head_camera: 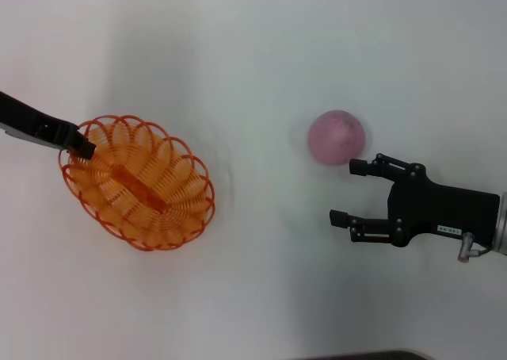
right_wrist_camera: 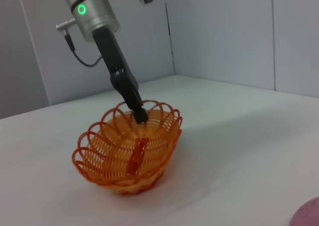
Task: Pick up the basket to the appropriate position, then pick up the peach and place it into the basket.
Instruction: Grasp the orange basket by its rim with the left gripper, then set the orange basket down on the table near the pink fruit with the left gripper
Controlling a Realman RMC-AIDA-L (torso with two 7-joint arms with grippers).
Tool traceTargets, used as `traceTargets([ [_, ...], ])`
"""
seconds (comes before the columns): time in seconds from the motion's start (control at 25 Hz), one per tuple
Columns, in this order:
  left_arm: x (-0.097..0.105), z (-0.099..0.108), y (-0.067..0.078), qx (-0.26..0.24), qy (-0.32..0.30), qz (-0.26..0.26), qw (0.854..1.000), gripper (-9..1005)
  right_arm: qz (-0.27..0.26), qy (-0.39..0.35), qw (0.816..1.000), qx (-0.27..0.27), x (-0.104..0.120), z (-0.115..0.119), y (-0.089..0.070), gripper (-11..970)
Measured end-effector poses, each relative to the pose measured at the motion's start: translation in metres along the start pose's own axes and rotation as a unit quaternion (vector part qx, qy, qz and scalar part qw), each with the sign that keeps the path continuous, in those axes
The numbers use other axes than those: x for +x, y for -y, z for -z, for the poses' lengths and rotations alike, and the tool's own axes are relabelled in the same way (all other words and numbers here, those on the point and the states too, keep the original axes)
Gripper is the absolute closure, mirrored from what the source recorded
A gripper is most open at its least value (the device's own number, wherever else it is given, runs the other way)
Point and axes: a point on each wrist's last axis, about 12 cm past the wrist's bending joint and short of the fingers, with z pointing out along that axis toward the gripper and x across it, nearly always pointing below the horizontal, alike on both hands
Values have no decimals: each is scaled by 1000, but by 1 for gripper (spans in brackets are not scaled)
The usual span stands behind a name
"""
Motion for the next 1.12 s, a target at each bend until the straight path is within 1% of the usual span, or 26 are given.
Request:
traceTargets([
  [0.12,-1,10,-2,23,-1,25,999,872,-1,0,1000,1,0,0,0,28],
  [0.2,-2,13,-3,29,-1,36,999,874,-2,0,1000,1,1,0,0,28],
  [0.4,-1,10,-1,46,-11,52,998,923,-4,1,1000,1,-1,-1,1,28],
  [0.48,-1,8,0,51,-13,55,997,924,-9,2,1000,2,-2,-1,2,28],
  [0.52,1,6,1,64,-11,61,996,924,-13,2,1000,2,-3,-2,3,28],
  [0.6,2,5,1,73,-7,66,995,924,-15,2,1000,1,-3,-3,3,28],
  [0.76,11,3,-1,107,8,97,989,925,-17,5,1000,3,-4,-3,4,28],
  [0.96,28,-1,-5,151,36,145,977,924,-31,12,999,15,-5,-1,7,28],
  [1.12,41,-5,-6,172,65,173,968,923,-34,15,999,20,-6,-1,7,28],
])
